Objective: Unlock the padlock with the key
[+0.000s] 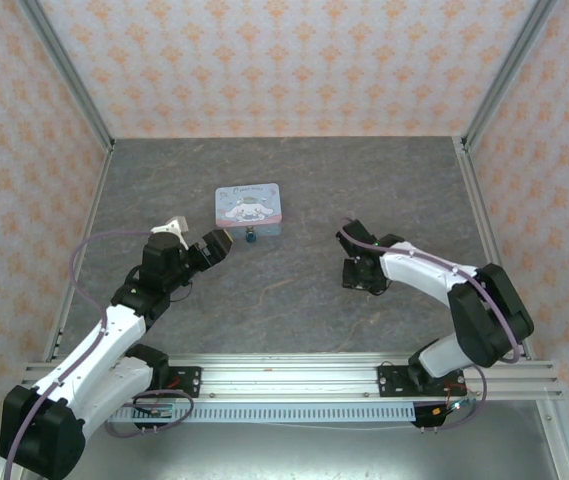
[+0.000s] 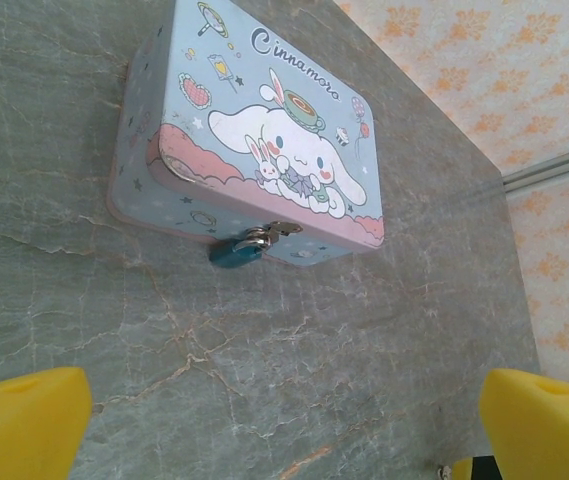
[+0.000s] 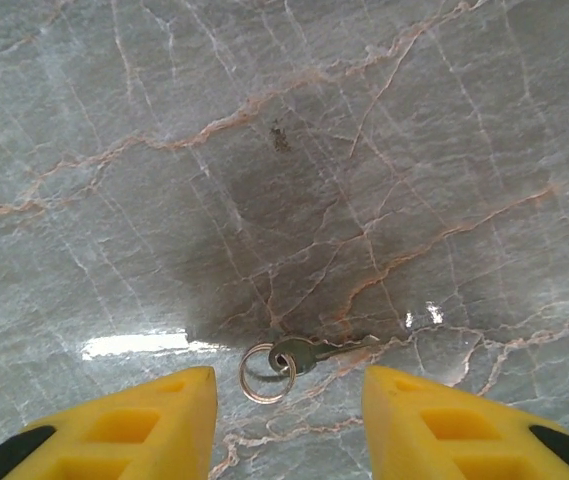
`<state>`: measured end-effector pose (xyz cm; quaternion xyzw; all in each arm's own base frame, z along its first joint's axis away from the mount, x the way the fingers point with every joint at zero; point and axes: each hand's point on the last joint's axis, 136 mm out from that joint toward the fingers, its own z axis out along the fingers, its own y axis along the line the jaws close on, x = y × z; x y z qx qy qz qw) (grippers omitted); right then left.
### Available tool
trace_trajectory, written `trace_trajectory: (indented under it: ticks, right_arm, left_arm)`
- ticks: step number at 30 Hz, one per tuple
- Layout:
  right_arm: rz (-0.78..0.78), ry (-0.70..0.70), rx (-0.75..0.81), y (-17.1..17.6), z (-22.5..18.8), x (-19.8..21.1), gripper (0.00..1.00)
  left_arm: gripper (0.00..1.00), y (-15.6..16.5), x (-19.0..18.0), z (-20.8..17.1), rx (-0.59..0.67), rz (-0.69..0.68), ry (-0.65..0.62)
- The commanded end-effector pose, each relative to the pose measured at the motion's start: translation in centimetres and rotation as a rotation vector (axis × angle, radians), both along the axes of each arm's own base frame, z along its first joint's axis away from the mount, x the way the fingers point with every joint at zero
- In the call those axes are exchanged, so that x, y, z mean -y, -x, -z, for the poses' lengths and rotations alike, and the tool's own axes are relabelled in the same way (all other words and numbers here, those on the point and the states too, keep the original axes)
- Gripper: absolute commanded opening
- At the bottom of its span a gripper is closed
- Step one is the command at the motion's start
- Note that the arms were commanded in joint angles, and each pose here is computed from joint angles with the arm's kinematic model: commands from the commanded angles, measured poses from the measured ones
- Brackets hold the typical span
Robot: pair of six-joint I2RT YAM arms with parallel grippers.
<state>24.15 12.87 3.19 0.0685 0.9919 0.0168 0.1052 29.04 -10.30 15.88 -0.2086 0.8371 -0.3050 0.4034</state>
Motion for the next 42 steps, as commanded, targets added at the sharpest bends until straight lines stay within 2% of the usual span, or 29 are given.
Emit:
trace_trajectory:
  ticks: [1,10,24,32,40,42]
  right_arm:
    - [0.032,0.004,-0.015,0.0,0.9,0.1,0.42]
    - [0.017,0.004,-0.028,-0.5,1.8,-0.4,0.36]
    - [-0.024,0.092,-0.127,1.3,2.8,0.9,0.27]
    - [-0.050,0.124,-0.099,1.0,1.5,1.2,0.17]
    - [-0.069,0.135,-0.062,0.5,0.3,1.0,0.00]
    - [-0.070,0.133,-0.050,0.3,0.0,1.0,0.00]
  left_arm:
    - [0.99,0.0,0.2,-1.0,0.003,0.010,0.002]
    - [1.00,0.0,0.2,-0.8,0.000,0.008,-0.007]
    - [1.00,-0.2,0.1,-1.0,0.001,0.008,-0.017]
    - [1.00,-0.2,0.1,-1.0,-0.001,0.008,-0.018]
    - [1.00,-0.2,0.1,-1.3,0.002,0.008,-0.021]
    - [1.00,-0.2,0.1,-1.4,0.003,0.007,-0.020]
